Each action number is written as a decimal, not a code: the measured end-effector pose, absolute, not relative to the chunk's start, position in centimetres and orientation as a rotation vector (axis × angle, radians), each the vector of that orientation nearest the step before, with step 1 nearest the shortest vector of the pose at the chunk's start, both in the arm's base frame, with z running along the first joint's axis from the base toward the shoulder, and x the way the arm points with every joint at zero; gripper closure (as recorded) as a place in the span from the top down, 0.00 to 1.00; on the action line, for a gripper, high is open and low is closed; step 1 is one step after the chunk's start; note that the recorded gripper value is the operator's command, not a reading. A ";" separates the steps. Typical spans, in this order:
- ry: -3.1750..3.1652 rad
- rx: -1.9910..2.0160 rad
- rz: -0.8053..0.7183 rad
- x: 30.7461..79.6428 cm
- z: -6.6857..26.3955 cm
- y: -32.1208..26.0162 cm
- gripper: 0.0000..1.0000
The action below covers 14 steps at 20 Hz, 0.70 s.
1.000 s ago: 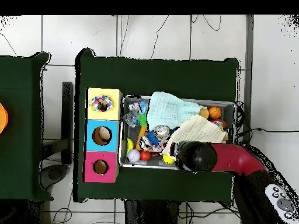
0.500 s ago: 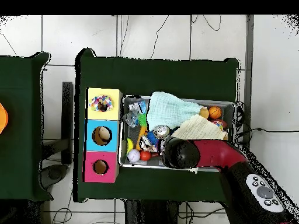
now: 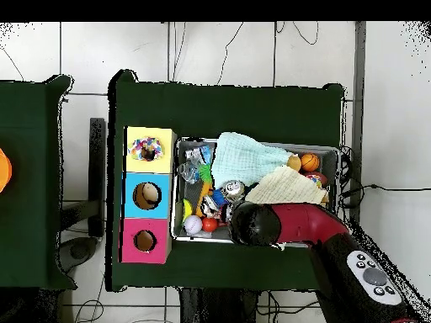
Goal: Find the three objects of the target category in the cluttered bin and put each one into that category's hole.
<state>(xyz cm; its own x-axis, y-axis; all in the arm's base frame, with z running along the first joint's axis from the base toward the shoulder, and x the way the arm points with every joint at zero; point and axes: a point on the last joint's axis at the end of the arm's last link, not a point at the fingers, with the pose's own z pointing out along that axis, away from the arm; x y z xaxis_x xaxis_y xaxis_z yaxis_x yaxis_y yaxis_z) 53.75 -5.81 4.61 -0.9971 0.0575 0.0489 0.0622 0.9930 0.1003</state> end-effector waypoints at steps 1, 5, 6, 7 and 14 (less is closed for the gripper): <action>-3.089 -0.098 -0.159 53.7 4.6 -6.0 1.00; -3.085 -0.116 -0.161 53.4 4.6 -6.5 1.00; -3.084 -0.123 -0.162 53.3 4.6 -6.8 1.00; -3.082 -0.132 -0.164 53.1 4.5 -7.1 1.00; -3.072 -0.129 -0.159 52.5 4.3 -7.3 1.00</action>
<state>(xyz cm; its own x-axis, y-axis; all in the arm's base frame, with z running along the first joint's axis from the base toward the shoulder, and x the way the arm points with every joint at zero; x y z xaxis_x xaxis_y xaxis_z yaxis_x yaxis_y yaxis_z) 52.46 -7.30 4.33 -0.9945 0.0805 0.0671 0.0870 0.9911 0.1003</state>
